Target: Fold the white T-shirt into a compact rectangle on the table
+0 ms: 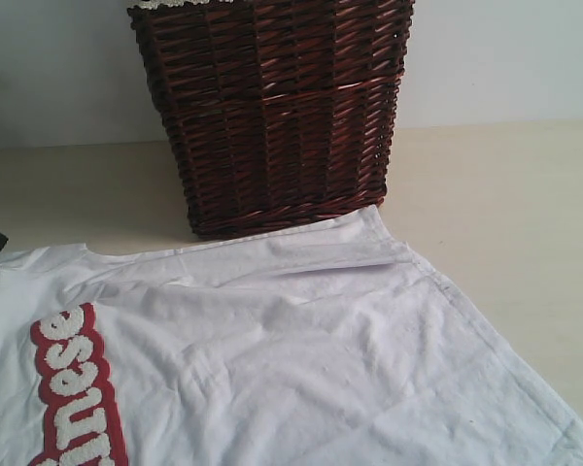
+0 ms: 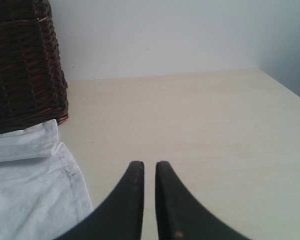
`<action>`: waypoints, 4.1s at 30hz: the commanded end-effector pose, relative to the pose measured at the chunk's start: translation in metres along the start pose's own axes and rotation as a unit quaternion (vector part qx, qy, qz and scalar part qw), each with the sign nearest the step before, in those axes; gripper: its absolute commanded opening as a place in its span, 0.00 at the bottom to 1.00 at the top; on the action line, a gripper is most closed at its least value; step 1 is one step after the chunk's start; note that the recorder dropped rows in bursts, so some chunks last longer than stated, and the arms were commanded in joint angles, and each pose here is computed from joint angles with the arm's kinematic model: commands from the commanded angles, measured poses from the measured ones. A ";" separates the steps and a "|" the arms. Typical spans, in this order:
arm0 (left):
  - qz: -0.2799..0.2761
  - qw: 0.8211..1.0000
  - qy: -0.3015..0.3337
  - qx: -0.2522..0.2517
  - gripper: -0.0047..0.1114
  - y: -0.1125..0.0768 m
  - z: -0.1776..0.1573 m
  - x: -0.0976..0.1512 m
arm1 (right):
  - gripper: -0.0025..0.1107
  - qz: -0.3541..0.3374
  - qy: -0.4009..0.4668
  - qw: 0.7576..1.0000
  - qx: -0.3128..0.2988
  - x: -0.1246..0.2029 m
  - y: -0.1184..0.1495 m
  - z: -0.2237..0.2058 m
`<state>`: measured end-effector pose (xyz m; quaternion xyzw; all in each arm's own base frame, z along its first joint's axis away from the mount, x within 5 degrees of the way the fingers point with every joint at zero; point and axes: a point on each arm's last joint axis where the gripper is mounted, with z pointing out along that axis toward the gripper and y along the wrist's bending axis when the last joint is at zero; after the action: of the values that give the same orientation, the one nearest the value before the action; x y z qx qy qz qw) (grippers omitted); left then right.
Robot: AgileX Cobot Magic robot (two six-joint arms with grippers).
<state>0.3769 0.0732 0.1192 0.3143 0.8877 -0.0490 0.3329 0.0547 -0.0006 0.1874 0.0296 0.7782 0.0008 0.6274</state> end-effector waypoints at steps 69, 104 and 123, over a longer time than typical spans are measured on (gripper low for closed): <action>0.190 0.939 -0.046 0.284 0.04 -0.031 -0.068 -0.018 | 0.12 -0.005 -0.007 1.000 0.004 0.000 -0.001 0.000; 0.031 0.990 0.005 0.139 0.56 0.000 -0.043 -0.003 | 0.12 -0.005 -0.007 1.000 0.004 0.000 -0.001 0.000; -0.060 0.967 0.124 0.213 0.40 -0.011 -0.047 0.008 | 0.12 -0.005 -0.007 1.000 0.004 0.000 -0.001 0.000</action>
<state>0.3405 0.0853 0.1456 0.3261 0.9100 -0.2106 0.1454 0.0547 -0.0006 0.1874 0.0296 0.7782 0.0008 0.6274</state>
